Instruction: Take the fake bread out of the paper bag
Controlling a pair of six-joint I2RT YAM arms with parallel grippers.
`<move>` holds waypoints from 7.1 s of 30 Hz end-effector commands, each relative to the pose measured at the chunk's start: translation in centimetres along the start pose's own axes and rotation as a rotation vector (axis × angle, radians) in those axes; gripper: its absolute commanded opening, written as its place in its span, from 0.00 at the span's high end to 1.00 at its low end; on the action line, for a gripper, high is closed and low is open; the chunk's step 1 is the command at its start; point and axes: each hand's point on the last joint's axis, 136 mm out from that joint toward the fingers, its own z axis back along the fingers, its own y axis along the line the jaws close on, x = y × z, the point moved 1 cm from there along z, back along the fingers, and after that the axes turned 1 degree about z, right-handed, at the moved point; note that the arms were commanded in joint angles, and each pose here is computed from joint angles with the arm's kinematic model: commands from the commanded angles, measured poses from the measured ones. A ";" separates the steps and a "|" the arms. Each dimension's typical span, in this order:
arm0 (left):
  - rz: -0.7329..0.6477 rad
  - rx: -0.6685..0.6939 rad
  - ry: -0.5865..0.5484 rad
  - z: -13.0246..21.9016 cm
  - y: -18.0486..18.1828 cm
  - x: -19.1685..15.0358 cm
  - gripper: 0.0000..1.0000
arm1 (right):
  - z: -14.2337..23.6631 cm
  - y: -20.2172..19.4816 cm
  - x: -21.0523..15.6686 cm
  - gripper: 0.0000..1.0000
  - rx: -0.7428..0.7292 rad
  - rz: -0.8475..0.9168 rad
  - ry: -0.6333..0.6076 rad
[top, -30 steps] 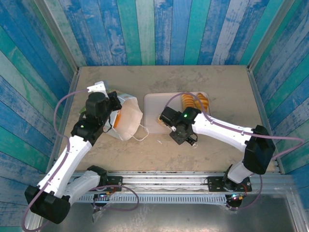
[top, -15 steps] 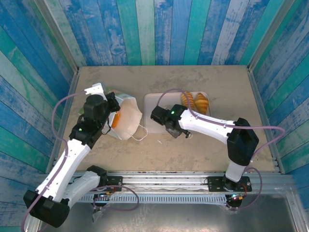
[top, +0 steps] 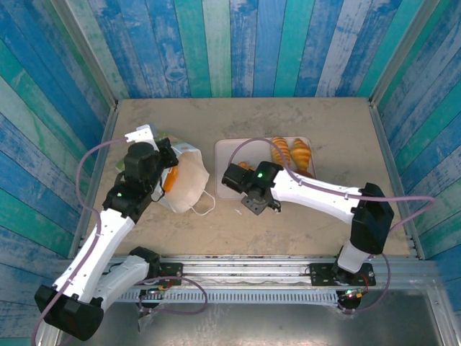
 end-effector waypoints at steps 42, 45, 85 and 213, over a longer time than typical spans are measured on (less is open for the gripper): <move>0.004 -0.003 -0.013 0.5 0.0 0.4 1.00 | -1.6 -4.0 -0.3 0.64 0.162 -0.002 0.164; 0.004 -0.008 -0.014 0.4 -0.1 0.5 1.00 | -1.8 -4.4 -1.3 0.64 0.138 0.015 0.193; 0.015 -0.001 -0.013 0.7 0.1 0.4 1.00 | -0.9 -7.0 -2.7 0.62 0.194 -0.198 0.196; -0.110 -0.018 0.168 -0.8 -1.8 -0.1 1.00 | -0.2 6.6 14.8 0.68 0.502 -0.353 -0.310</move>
